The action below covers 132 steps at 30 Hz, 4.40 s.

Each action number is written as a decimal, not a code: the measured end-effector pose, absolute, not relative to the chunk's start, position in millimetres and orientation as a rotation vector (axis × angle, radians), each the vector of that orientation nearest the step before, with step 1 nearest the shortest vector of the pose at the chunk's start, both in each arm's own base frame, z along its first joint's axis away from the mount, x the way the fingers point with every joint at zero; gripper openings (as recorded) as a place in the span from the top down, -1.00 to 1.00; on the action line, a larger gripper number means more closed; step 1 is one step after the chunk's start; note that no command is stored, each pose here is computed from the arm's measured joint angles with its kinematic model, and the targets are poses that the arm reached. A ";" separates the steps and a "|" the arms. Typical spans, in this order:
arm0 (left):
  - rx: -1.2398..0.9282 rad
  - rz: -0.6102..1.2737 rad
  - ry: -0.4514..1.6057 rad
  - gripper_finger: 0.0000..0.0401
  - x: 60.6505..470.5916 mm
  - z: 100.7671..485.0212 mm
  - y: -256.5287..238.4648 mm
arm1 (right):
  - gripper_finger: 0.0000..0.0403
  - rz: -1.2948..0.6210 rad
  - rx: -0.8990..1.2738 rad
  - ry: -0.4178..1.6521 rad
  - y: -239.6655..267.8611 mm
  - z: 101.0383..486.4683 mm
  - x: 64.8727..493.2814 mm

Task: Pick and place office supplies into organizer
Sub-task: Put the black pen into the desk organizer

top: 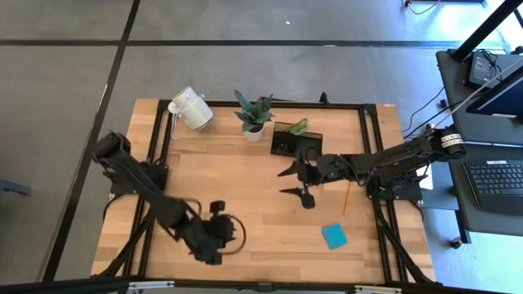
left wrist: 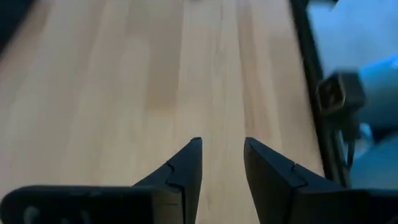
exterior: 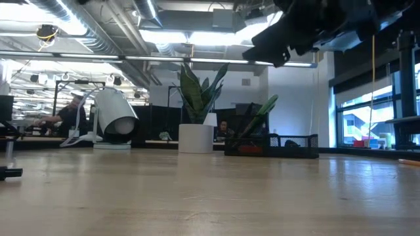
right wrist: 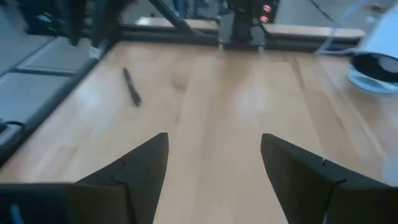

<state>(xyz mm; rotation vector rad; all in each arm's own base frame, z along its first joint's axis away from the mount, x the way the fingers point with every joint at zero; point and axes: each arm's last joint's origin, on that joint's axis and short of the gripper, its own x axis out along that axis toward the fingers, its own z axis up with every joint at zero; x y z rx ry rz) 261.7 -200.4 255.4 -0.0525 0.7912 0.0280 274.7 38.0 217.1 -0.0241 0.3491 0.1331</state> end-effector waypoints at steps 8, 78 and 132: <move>-0.239 0.244 1.366 0.41 257.2 224.5 -230.1 | -0.29 0.072 -0.038 0.342 34.7 217.8 275.2; -0.281 0.181 1.595 0.92 313.2 124.7 -165.7 | -0.29 0.167 0.163 0.344 54.1 151.6 223.5; -0.161 0.135 1.038 0.93 386.8 129.8 -107.3 | 0.25 0.201 -0.134 0.532 87.0 106.8 254.6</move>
